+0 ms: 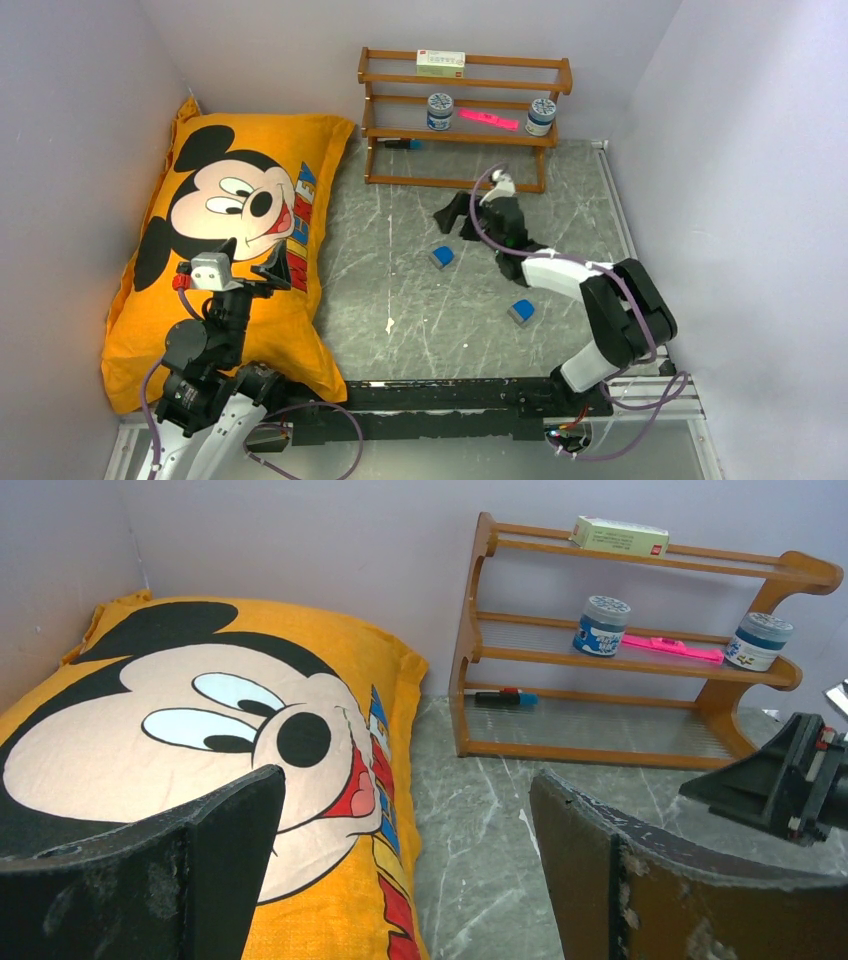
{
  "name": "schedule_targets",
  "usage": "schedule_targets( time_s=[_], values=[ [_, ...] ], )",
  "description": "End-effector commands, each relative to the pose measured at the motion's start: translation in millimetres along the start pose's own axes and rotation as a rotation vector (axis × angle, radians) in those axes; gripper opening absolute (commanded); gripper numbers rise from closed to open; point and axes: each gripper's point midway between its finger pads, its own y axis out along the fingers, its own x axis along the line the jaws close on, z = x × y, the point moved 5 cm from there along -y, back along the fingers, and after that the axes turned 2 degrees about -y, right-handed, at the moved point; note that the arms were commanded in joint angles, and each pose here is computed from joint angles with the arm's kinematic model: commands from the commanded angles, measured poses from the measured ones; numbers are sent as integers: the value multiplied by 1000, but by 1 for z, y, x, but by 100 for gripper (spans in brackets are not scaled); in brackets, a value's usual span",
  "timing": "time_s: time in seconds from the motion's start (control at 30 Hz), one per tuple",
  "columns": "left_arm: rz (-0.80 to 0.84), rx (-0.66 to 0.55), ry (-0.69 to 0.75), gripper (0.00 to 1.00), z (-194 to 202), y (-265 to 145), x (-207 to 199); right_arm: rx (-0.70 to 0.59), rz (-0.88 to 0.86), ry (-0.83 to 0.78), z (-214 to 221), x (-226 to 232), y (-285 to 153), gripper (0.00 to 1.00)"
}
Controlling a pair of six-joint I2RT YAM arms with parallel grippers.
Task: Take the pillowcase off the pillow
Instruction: Move the distractor to the center of the board.
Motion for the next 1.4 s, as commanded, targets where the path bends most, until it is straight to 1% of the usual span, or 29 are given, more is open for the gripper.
schedule_targets(
  time_s=[0.0, 0.2, 0.3, 0.4, 0.57, 0.67, 0.87, 0.97, 1.1, 1.37],
  values=[
    [2, -19, -12, 97, -4, 1, -1, -33, -232, 45, 19, 70, -16, 100],
    [1, -11, -10, 97, -2, 2, -1, -8, -383, 75, 72, 129, -19, 100],
    [-1, -5, -9, 97, -1, 2, -1, -5, -397, 80, 90, 137, -15, 100],
    [0, -7, -9, 97, -1, 2, -1, 4, -386, 86, 105, 137, -8, 100],
    [0, -4, -7, 97, -1, 2, -1, 30, -304, 103, 131, 113, 1, 100],
    [-3, -3, -7, 97, -1, 2, -1, 23, -242, 100, 139, 97, 2, 100],
    [0, 0, -6, 97, 0, 2, -1, -18, -103, 110, 137, 58, 6, 100],
    [0, 0, -6, 97, -1, 3, -1, -49, -62, 140, 134, 38, 5, 100],
    [-1, 3, -5, 97, 0, 3, -1, -109, 3, 193, 122, 7, 7, 100],
    [4, 15, -1, 97, 3, 5, -2, -261, 159, 272, 69, -51, 16, 100]
  ],
)
